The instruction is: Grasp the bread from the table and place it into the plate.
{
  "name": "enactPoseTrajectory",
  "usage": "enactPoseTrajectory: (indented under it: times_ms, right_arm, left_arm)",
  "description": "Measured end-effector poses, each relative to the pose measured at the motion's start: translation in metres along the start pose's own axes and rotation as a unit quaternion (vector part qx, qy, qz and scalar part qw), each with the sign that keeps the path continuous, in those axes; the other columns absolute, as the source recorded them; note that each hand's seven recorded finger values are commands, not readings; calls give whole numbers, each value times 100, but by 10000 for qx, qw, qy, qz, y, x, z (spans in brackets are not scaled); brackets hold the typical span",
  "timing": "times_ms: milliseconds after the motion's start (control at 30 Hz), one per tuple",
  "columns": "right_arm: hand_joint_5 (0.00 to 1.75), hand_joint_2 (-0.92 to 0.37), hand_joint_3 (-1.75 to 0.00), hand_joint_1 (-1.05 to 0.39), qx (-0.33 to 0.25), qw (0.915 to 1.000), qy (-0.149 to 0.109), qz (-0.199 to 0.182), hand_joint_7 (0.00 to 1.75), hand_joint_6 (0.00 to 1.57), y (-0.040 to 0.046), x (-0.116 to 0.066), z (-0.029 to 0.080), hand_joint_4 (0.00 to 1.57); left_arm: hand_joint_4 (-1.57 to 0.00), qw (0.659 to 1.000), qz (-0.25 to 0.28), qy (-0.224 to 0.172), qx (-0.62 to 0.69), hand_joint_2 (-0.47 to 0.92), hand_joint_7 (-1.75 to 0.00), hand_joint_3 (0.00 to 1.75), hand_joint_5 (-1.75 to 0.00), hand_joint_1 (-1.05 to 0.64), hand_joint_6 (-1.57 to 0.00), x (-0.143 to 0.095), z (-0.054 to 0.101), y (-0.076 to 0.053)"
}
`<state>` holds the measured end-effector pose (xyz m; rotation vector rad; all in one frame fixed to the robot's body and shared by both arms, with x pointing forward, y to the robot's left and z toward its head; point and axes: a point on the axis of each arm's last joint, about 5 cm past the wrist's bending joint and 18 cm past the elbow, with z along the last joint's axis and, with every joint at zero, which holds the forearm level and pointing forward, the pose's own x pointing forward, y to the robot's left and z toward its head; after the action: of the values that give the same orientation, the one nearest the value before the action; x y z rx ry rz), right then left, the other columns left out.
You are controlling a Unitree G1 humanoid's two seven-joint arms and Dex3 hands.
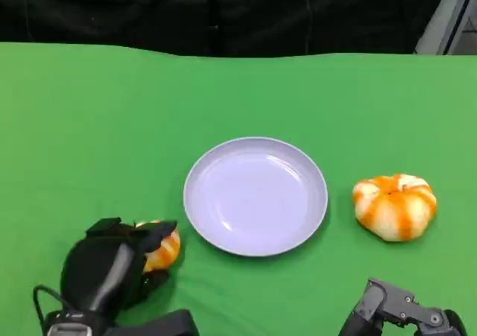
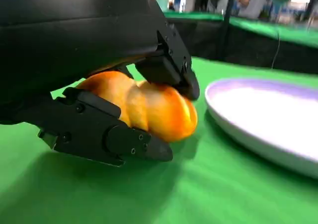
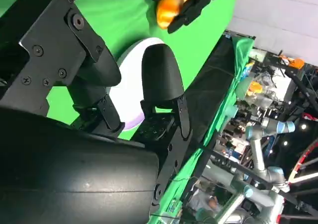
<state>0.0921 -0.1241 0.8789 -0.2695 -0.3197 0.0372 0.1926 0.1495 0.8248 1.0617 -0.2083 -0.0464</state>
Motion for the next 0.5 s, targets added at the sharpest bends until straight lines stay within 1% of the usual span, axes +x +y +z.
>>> enactPoseTrajectory:
  times_ms: [33,133,333,433,500]
  right_arm:
    - [172,-21,-165,11,0,10000,-3,-2,143,82,0,1,0,83]
    - [172,-20,-166,11,3,10000,-8,-3,142,82,1,3,1,84]
    - [170,-20,-165,11,-9,10000,-29,-15,141,83,3,12,1,84]
    - [170,-21,-165,11,-6,10000,-28,-19,141,83,4,13,1,85]
    - [170,-19,-166,10,-12,10000,-34,-18,141,83,4,16,1,85]
  left_arm:
    - [-85,10000,74,-13,-43,59,-18,87,-174,-11,-131,-7,-7,11]
    - [-85,9995,243,-26,-220,51,-20,101,-175,-9,-131,-62,-7,42]
    - [-84,9983,424,-83,-395,44,-22,110,-172,-7,-131,-151,38,93]
    - [-85,9967,579,-102,-559,42,-24,113,-173,-6,-130,-185,57,138]
    - [-90,9951,705,-221,-650,37,-30,123,-165,-5,-129,-185,73,177]
